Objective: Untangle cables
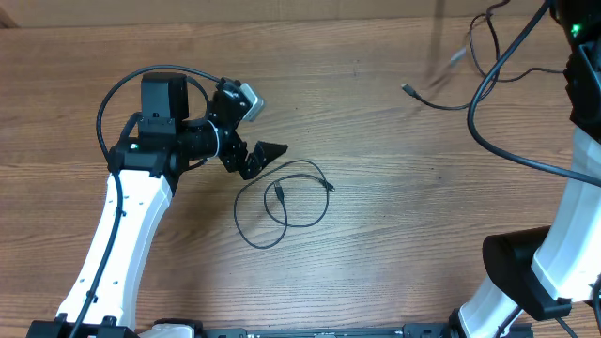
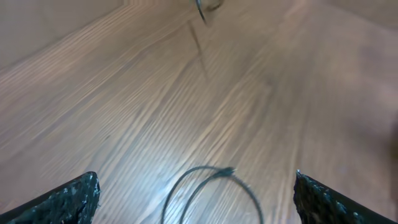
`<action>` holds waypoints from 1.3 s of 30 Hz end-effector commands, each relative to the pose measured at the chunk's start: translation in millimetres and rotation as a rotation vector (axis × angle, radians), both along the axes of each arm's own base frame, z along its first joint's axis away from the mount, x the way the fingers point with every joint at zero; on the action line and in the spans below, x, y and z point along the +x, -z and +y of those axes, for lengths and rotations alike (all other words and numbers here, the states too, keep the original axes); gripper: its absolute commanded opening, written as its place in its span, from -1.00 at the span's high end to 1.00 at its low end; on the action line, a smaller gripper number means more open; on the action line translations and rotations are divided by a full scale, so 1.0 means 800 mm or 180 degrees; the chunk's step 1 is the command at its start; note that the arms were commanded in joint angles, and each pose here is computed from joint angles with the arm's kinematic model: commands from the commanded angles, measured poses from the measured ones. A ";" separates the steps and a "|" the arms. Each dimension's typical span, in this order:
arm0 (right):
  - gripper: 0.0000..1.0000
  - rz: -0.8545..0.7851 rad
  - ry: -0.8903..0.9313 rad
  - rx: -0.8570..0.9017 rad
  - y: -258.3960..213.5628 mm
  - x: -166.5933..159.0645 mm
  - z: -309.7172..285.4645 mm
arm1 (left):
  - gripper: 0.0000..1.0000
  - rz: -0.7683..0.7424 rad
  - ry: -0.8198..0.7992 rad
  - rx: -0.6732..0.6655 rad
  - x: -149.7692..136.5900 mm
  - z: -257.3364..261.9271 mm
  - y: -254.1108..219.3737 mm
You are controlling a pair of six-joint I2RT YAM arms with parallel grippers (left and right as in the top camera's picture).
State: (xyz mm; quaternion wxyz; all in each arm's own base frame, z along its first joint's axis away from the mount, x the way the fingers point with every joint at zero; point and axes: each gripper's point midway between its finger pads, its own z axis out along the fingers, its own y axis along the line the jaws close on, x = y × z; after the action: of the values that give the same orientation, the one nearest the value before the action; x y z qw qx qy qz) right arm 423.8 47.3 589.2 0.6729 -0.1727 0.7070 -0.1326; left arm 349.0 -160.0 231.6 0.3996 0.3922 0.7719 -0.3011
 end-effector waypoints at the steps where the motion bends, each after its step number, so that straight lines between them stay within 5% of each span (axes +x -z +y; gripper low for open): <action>1: 0.92 -0.0006 0.0029 0.0038 -0.003 -0.007 -0.007 | -0.99 -0.0144 0.0308 -0.0178 -0.011 -0.015 -0.014; 13: 0.92 0.0256 0.0067 0.0313 0.028 0.011 -0.006 | -0.99 -0.0171 -0.0011 0.0185 0.007 0.004 0.004; 26: 0.92 0.0674 0.0240 0.0273 0.075 0.024 -0.031 | -0.99 -0.0232 -0.0787 0.1063 0.043 0.066 0.037; 39: 0.92 0.1293 0.0799 0.0610 0.176 0.084 -0.143 | -0.99 -0.0234 -0.0812 0.1092 0.044 0.068 0.037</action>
State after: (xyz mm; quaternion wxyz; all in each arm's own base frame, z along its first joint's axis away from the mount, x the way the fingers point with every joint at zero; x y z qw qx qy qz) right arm 483.1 -59.9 458.4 0.5131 -0.0531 0.8473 -0.1265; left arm 383.8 -104.2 201.6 0.3879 0.3515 0.8453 -0.1071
